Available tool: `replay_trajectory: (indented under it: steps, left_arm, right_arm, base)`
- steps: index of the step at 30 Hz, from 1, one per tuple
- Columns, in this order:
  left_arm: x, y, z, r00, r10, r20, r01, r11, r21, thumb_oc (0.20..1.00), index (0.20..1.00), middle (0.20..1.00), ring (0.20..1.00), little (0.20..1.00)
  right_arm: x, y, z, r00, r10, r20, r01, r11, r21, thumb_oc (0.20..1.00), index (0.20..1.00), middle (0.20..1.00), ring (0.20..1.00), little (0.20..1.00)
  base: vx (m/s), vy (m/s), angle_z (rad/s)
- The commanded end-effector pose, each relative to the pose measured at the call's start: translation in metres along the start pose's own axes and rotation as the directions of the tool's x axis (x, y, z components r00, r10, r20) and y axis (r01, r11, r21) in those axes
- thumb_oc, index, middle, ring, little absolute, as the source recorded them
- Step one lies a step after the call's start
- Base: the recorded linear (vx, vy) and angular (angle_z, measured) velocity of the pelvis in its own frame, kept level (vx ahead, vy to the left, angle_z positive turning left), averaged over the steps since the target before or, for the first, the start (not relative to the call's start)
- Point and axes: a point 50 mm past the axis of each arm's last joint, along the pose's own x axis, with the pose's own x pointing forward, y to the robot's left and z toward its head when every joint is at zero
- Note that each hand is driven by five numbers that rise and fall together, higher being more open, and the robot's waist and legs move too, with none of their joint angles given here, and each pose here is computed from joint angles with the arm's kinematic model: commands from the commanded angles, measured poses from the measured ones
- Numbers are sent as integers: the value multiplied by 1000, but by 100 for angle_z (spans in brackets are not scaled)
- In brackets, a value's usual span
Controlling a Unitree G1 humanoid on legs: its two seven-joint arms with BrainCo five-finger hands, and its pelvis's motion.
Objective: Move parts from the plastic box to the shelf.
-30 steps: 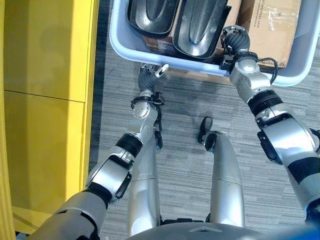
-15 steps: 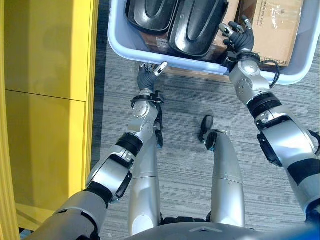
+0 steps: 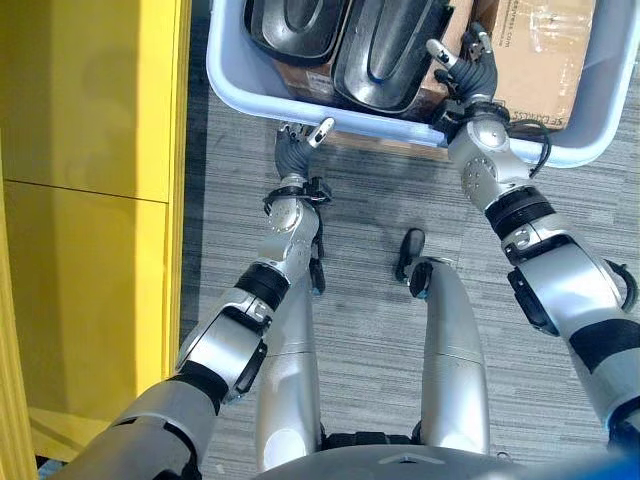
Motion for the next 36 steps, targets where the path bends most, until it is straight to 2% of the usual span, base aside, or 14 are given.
replay_trajectory:
  steps: [1,2,7,13,17,19,27,31,32,33,36]
  left_arm:
    - [10,-36,34,980,-124,158,132,990,-45,1000,1000,1000,1000,1000]
    - [10,-36,35,979,-126,158,135,990,-42,1000,1000,1000,1000,1000]
    - [9,-40,38,978,-122,169,131,990,-48,1000,1000,1000,1000,1000]
    - [7,-41,39,978,-120,169,128,991,-38,1000,1000,1000,1000,1000]
    - [7,-41,38,979,-121,167,128,991,-36,1000,1000,1000,1000,1000]
    - [7,-42,38,977,-126,170,134,990,-38,1000,1000,1000,1000,1000]
    - [12,-44,42,979,-105,175,114,992,-45,1000,1000,1000,1000,1000]
    - [13,-46,43,979,-98,179,108,993,-49,1000,1000,1000,1000,1000]
    - [13,-46,43,979,-93,179,105,993,-54,1000,1000,1000,1000,1000]
    - [13,-46,42,980,-94,178,105,993,-56,1000,1000,1000,1000,1000]
    - [12,-43,40,981,-88,175,101,993,-65,1000,1000,1000,1000,1000]
  right_arm:
    - [-25,9,-71,968,47,-248,-75,992,-104,1000,1000,1000,1000,1000]
    - [-25,10,-70,968,46,-246,-74,992,-105,1000,1000,1000,1000,1000]
    - [-20,22,-39,997,70,13,-60,923,-380,1000,1000,1000,1000,1000]
    - [-19,33,-23,990,79,115,-15,877,-480,1000,1000,1000,1000,1000]
    - [-19,35,-27,995,64,74,-21,881,-472,1000,1000,1000,1000,1000]
    - [-21,36,-42,997,19,-76,-45,932,-359,1000,1000,1000,1000,1000]
    - [-23,21,-66,958,-47,-283,13,992,-123,1000,1000,1000,1000,1000]
    - [-28,19,-80,924,10,-382,-13,1000,-6,1000,1000,1000,1000,1000]
    - [-31,19,-86,911,60,-408,-57,998,19,272,272,272,272,272]
    - [-32,20,-88,910,67,-409,-65,998,20,200,200,200,200,200]
    - [-36,18,-96,905,99,-415,-128,991,-42,200,200,200,200,200]
  base:
    - [22,63,4]
    - [15,55,7]
    - [14,41,6]
    - [4,2,4]
    - [0,-1,1]
    - [14,38,1]
    - [18,42,0]
    - [4,9,0]
    - [18,34,-2]
    - [24,39,-3]
    - [25,40,-1]
